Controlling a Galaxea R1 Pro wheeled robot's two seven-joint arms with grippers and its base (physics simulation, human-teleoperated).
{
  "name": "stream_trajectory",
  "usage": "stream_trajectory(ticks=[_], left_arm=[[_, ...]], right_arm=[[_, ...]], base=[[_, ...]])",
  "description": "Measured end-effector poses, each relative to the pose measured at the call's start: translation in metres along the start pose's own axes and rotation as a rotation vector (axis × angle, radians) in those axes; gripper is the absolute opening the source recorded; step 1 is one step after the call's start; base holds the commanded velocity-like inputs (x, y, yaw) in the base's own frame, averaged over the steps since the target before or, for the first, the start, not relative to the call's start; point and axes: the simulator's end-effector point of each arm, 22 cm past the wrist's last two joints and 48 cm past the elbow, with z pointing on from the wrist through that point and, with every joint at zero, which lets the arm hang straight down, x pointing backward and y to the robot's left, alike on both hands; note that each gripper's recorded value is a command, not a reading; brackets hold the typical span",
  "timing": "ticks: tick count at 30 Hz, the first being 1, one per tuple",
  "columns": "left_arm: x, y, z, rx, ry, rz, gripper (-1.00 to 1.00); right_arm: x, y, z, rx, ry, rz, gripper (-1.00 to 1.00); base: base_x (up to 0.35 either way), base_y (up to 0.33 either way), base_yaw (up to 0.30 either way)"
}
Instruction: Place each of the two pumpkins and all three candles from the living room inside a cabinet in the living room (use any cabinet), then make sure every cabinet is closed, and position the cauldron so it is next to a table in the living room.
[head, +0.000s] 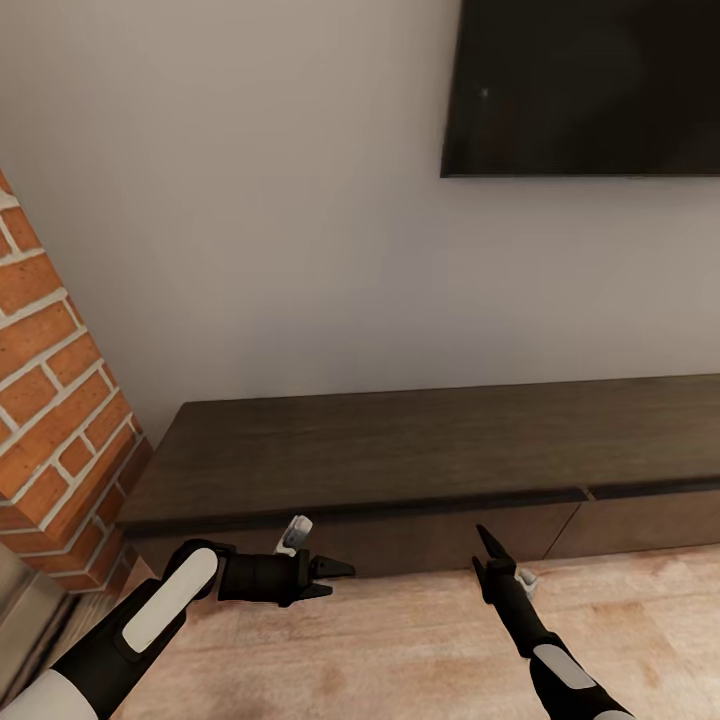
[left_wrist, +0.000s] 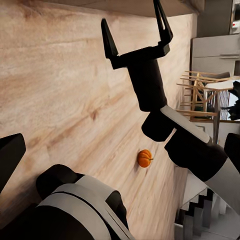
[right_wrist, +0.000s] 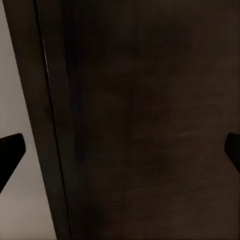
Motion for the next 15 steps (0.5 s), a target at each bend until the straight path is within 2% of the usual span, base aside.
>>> stream_trajectory(ticks=[4,15], left_arm=[[0.0000,0.0001,0.0001,0.000,0.000,0.000,1.00],[0.0001,0.0001,0.0002,0.000,0.000,0.000,1.00]], right_arm=[[0.0019,-0.0006,0.0003,0.003,0.007,-0.015,1.00],[0.0027,-0.0026,0.0003,0.012,0.011,-0.016,1.00]], base=[[0.033,0.018,0.000],[0.003,0.002,0.000]])
